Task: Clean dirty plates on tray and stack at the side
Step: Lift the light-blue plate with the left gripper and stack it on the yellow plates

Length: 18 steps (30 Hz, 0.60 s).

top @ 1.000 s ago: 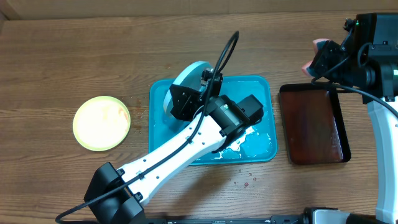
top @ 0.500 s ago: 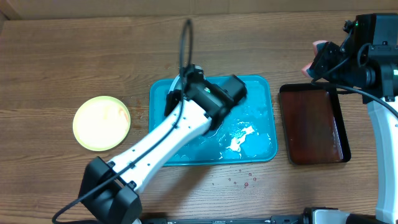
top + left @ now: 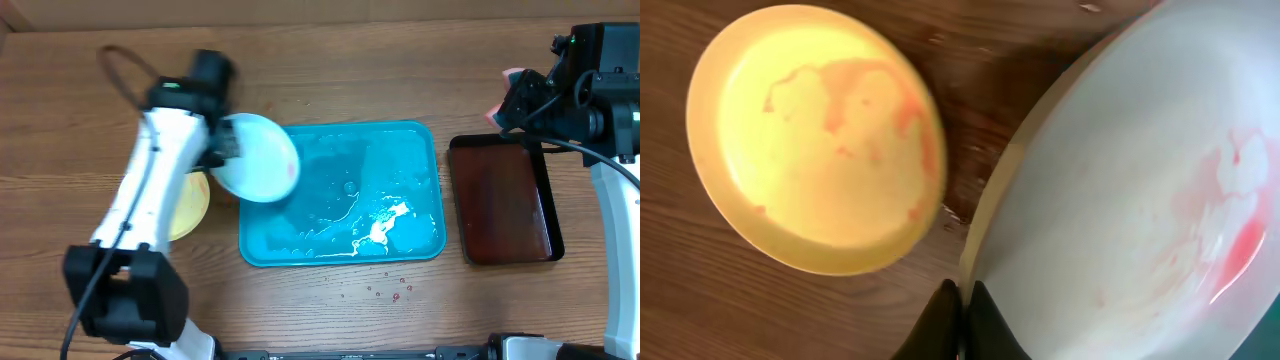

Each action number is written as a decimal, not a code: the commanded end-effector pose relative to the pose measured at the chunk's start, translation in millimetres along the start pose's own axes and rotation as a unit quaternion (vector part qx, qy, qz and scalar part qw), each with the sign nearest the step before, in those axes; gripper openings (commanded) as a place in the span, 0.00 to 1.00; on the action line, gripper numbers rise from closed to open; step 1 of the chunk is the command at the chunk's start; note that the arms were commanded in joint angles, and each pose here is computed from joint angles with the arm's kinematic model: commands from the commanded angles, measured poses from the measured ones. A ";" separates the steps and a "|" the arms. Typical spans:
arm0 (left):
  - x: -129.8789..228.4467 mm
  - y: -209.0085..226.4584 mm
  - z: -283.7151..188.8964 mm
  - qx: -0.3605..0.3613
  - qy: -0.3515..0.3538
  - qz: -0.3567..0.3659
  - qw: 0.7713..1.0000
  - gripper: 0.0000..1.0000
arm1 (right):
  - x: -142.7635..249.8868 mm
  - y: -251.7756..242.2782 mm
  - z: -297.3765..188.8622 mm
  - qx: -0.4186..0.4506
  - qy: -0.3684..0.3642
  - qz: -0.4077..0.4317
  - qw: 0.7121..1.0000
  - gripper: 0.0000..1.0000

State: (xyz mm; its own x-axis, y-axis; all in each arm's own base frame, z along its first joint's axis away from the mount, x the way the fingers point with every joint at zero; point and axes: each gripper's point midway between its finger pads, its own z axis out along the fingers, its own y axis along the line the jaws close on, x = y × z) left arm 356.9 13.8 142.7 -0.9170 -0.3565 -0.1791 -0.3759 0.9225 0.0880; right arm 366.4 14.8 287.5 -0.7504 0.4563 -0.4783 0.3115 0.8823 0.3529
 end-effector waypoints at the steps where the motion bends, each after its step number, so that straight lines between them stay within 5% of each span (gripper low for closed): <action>1: -6.7 21.5 1.7 0.079 0.022 -0.025 0.996 0.05 | -2.7 0.2 -7.8 -0.003 -0.011 -0.003 1.000 0.04; 11: 9.1 132.9 74.4 0.120 0.053 -0.224 0.966 0.05 | -1.0 -0.6 -7.8 -0.001 -0.008 -0.003 1.000 0.04; 18: 29.3 169.2 105.3 0.113 0.052 -0.284 0.951 0.04 | 0.2 -1.1 -7.5 0.000 -0.006 -0.002 1.000 0.04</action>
State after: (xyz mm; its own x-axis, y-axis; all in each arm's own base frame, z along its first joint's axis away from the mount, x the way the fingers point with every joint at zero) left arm 284.5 174.9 50.2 -0.5910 -0.8060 -0.0342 -0.7906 0.5871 -0.1742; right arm 364.0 14.8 285.8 -0.7561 0.4564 -0.4691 0.3160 0.8822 0.3490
